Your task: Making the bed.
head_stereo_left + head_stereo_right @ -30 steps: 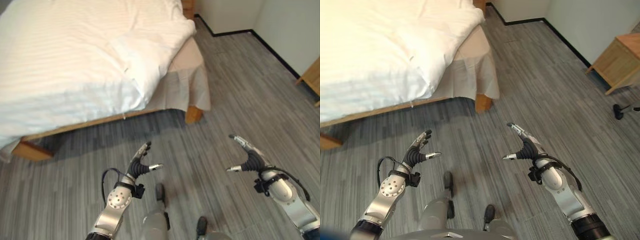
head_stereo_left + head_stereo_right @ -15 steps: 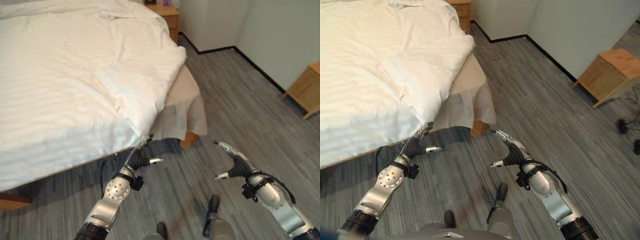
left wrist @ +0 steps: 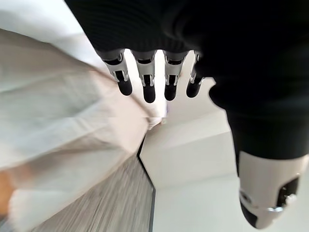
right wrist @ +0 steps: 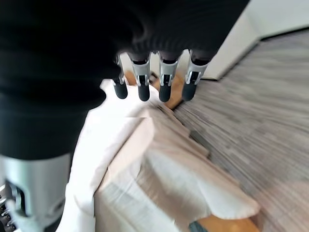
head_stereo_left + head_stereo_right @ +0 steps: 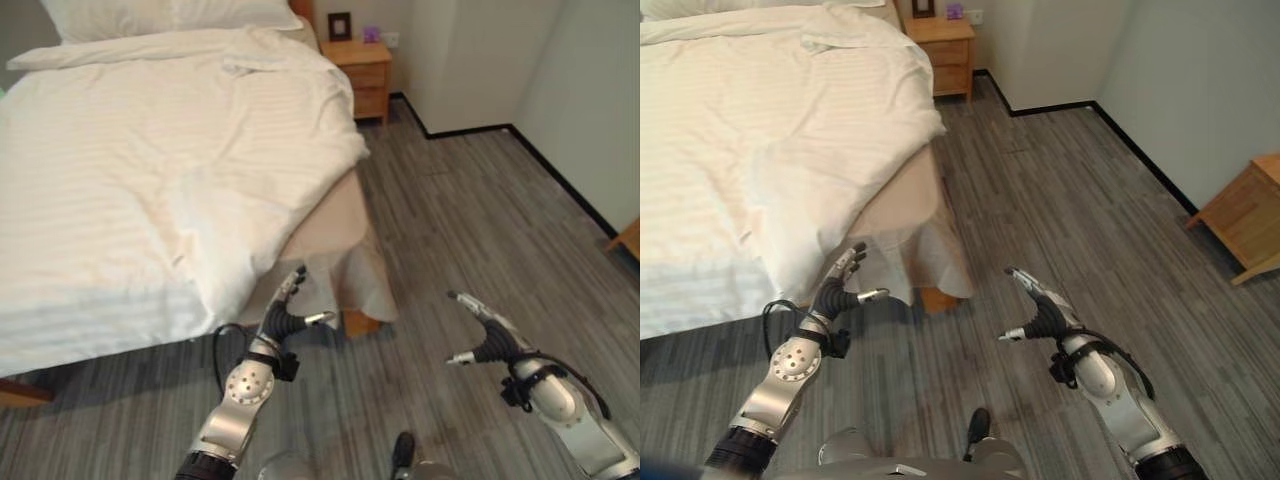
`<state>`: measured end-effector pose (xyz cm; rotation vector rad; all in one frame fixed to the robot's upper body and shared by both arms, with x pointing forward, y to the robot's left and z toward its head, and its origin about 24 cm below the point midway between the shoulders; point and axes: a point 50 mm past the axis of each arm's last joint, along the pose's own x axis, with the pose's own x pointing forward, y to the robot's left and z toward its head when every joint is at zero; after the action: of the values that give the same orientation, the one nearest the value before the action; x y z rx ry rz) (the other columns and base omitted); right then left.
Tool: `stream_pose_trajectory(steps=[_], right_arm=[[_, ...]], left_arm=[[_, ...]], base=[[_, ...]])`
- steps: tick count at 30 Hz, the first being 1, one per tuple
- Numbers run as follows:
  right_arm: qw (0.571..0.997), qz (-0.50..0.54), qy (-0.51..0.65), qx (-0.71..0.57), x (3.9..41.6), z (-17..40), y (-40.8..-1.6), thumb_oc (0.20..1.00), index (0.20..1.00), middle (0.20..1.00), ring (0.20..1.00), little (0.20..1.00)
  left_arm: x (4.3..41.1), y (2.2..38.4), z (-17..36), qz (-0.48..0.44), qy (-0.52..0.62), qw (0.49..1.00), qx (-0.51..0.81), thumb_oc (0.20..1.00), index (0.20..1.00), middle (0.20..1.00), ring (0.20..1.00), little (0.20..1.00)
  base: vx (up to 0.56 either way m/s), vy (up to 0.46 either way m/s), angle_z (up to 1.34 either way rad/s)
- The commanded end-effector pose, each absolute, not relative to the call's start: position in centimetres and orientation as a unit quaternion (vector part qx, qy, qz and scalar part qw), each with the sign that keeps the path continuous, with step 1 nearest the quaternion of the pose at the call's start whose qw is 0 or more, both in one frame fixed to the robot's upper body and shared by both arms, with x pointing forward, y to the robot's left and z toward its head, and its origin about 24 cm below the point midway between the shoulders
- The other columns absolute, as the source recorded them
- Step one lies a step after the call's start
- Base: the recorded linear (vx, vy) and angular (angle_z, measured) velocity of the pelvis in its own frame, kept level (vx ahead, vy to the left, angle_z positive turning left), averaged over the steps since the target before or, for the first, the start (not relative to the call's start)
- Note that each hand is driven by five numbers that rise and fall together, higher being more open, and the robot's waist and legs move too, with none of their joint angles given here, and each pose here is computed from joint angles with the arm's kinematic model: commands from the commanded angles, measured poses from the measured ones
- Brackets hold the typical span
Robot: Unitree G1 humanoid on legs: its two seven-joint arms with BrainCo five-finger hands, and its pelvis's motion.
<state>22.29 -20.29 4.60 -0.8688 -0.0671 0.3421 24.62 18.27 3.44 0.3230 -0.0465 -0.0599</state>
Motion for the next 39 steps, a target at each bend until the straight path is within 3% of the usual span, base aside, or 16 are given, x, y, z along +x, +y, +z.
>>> stream_pose_trajectory(steps=[1,9,18,27,33,39], right_arm=[[0.877,0.146,-0.088,-0.45,22.9,7.1,-20.8,1.0,1.0,1.0,1.0,1.0],[0.905,0.146,-0.063,-0.394,22.7,5.3,-19.3,1.0,1.0,1.0,1.0,1.0],[0.915,0.14,-0.061,-0.373,22.2,5.2,-19.1,1.0,1.0,1.0,1.0,1.0],[0.917,0.172,-0.045,-0.358,20.7,4.5,-18.1,1.0,1.0,1.0,1.0,1.0],[0.909,0.208,-0.058,-0.355,20.2,5.0,-17.7,1.0,1.0,1.0,1.0,1.0],[0.899,0.222,-0.044,-0.374,19.5,4.8,-18.6,1.0,1.0,1.0,1.0,1.0]], left_arm=[[24.9,19.4,6.5,0.005,-0.105,0.978,0.179,1.0,1.0,1.0,1.0,1.0],[24.0,20.7,5.1,0.002,-0.055,0.974,0.218,1.0,1.0,1.0,1.0,1.0],[24.7,21.8,6.9,0.028,-0.093,0.969,0.227,1.0,1.0,1.0,1.0,1.0],[24.8,21.9,8.4,0.045,-0.13,0.962,0.238,1.0,1.0,1.0,1.0,1.0],[29.0,22.8,15.2,0.134,-0.255,0.907,0.308,1.0,1.0,1.0,1.0,1.0],[30.6,24.1,17.0,0.192,-0.264,0.865,0.381,1.0,1.0,1.0,1.0,1.0]], base=[[0.14,0.04,0.08],[0.27,0.156,0.9],[0.16,-0.096,1.12],[0.11,-0.11,0.0],[0.08,-0.087,-0.44],[0.1,-0.069,-0.2]])
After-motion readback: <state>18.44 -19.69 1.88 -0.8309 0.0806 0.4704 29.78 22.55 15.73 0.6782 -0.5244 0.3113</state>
